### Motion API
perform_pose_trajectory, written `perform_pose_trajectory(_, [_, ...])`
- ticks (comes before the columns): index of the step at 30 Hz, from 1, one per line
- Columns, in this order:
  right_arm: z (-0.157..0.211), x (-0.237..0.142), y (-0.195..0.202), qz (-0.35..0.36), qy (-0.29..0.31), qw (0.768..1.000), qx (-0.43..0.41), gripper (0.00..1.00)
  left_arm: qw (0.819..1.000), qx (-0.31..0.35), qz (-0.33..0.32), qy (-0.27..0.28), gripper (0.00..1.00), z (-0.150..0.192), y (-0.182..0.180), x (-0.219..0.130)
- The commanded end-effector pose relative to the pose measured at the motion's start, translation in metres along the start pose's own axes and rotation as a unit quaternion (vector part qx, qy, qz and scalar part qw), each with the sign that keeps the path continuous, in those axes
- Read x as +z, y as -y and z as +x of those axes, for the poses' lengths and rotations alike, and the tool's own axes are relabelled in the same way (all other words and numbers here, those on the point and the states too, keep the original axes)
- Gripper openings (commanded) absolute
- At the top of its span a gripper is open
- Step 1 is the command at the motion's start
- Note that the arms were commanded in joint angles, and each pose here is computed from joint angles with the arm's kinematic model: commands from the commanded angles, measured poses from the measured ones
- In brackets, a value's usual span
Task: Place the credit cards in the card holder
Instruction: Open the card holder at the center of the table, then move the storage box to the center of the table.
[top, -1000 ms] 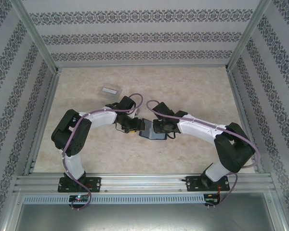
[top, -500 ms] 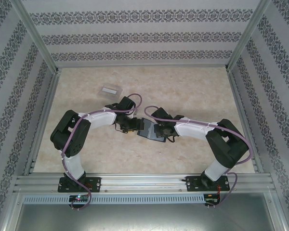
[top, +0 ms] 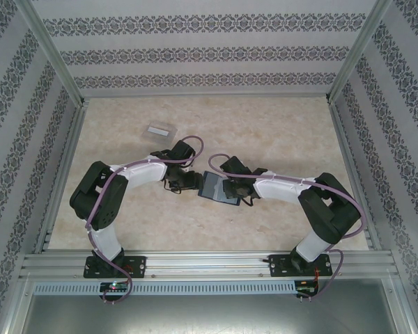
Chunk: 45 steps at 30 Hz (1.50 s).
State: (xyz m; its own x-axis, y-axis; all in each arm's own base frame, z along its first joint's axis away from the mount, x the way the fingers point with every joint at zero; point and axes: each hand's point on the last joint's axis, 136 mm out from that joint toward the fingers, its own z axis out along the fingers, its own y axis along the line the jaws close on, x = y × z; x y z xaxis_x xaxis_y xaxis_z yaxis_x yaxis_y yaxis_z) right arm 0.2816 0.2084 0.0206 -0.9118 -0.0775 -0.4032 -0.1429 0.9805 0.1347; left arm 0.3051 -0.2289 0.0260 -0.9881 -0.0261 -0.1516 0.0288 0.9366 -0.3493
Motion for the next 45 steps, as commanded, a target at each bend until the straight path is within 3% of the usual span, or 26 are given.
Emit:
perform_pose_trajectory(1, [0.006, -0.002, 0.01, 0.009, -0.006, 1.0, 0.001, 0.22, 0.996, 0.003, -0.09, -0.019, 0.69, 0.014, -0.038, -0.005])
perform_pose_trajectory(8, [-0.001, -0.009, 0.006, -0.005, 0.001, 1.0, 0.005, 0.23, 0.995, 0.037, -0.097, 0.001, 0.7, 0.006, -0.034, -0.013])
perform_pose_trajectory(13, [-0.006, -0.016, 0.005, -0.01, 0.006, 1.0, 0.004, 0.26, 0.995, 0.041, -0.052, 0.075, 0.77, -0.018, -0.013, -0.063])
perform_pose_trajectory(15, [-0.006, -0.018, 0.003, -0.017, 0.0, 1.0, 0.011, 0.32, 0.993, 0.038, -0.046, 0.101, 0.8, -0.029, -0.013, -0.086])
perform_pose_trajectory(23, [-0.033, -0.054, -0.019, -0.062, 0.018, 0.997, 0.047, 0.4, 0.991, -0.013, -0.028, 0.133, 0.84, -0.057, -0.04, -0.135])
perform_pose_trajectory(30, [-0.052, -0.084, -0.021, -0.076, 0.062, 0.994, 0.057, 0.46, 0.985, -0.054, -0.047, 0.155, 0.96, -0.087, -0.076, -0.167])
perform_pose_trajectory(37, [-0.058, -0.106, -0.011, -0.069, 0.103, 0.991, 0.052, 0.46, 0.979, -0.105, -0.005, 0.176, 0.99, -0.132, -0.096, -0.173])
perform_pose_trajectory(41, [-0.058, -0.111, -0.003, -0.06, 0.116, 0.991, 0.039, 0.5, 0.973, -0.167, 0.026, 0.159, 0.93, -0.153, -0.106, -0.159])
perform_pose_trajectory(45, [-0.063, -0.108, -0.005, -0.063, 0.113, 0.991, 0.025, 0.51, 0.961, -0.21, 0.032, 0.179, 0.9, -0.171, -0.112, -0.151])
